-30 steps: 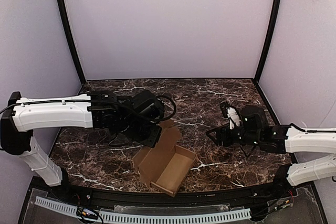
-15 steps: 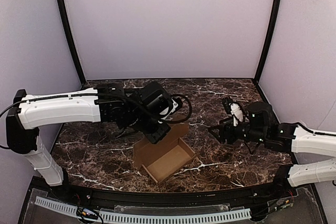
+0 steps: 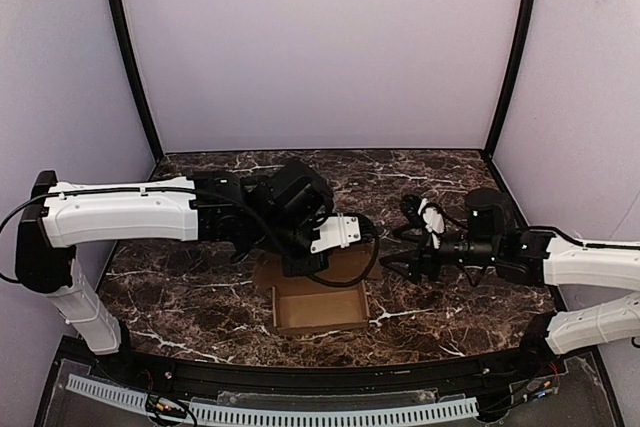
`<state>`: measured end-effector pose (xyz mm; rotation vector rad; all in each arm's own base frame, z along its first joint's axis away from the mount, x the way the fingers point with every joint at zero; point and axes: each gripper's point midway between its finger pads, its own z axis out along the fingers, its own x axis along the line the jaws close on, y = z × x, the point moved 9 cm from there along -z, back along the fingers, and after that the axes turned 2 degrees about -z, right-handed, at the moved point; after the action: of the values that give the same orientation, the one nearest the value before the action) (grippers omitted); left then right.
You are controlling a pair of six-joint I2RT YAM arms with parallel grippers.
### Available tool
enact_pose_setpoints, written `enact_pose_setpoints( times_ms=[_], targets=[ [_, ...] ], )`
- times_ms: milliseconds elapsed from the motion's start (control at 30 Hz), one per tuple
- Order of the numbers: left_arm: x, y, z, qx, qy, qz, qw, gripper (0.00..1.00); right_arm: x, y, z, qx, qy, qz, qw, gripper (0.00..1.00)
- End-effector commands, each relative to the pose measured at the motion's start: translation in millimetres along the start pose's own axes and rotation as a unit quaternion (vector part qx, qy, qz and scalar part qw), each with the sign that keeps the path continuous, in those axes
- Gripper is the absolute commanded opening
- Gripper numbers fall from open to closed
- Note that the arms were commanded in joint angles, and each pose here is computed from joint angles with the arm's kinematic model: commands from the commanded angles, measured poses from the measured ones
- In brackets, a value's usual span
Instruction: Fold the paper box
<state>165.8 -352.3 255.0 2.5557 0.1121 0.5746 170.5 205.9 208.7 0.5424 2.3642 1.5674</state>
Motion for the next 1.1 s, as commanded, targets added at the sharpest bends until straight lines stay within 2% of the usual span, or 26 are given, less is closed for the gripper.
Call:
enact_pose_setpoints(
  times_ms=[0,267,400,733,933,1067],
  targets=[
    [1,4,4,-0.023,-0.032,0.071,0.997,0.01,8,3,5,-0.029,0.072,-0.047,0.996,0.75],
    [-2,-1,15,0.000,-0.051,0.095,0.994,0.00,12,-7,9,-0.039,0.095,-0.058,0.993,0.66],
    [-1,0,16,-0.004,-0.053,0.091,0.994,0.00,10,-22,16,-0.010,0.092,-0.043,0.995,0.63],
    [4,6,4,-0.020,-0.048,0.079,0.996,0.00,10,-38,17,-0.014,0.077,-0.033,0.996,0.60],
    [5,11,-4,-0.037,-0.056,0.070,0.995,0.00,8,-38,20,-0.013,0.070,-0.045,0.996,0.54],
    [4,10,-4,-0.037,-0.059,0.066,0.995,0.00,6,-37,21,-0.013,0.061,-0.052,0.997,0.46]
  ],
)
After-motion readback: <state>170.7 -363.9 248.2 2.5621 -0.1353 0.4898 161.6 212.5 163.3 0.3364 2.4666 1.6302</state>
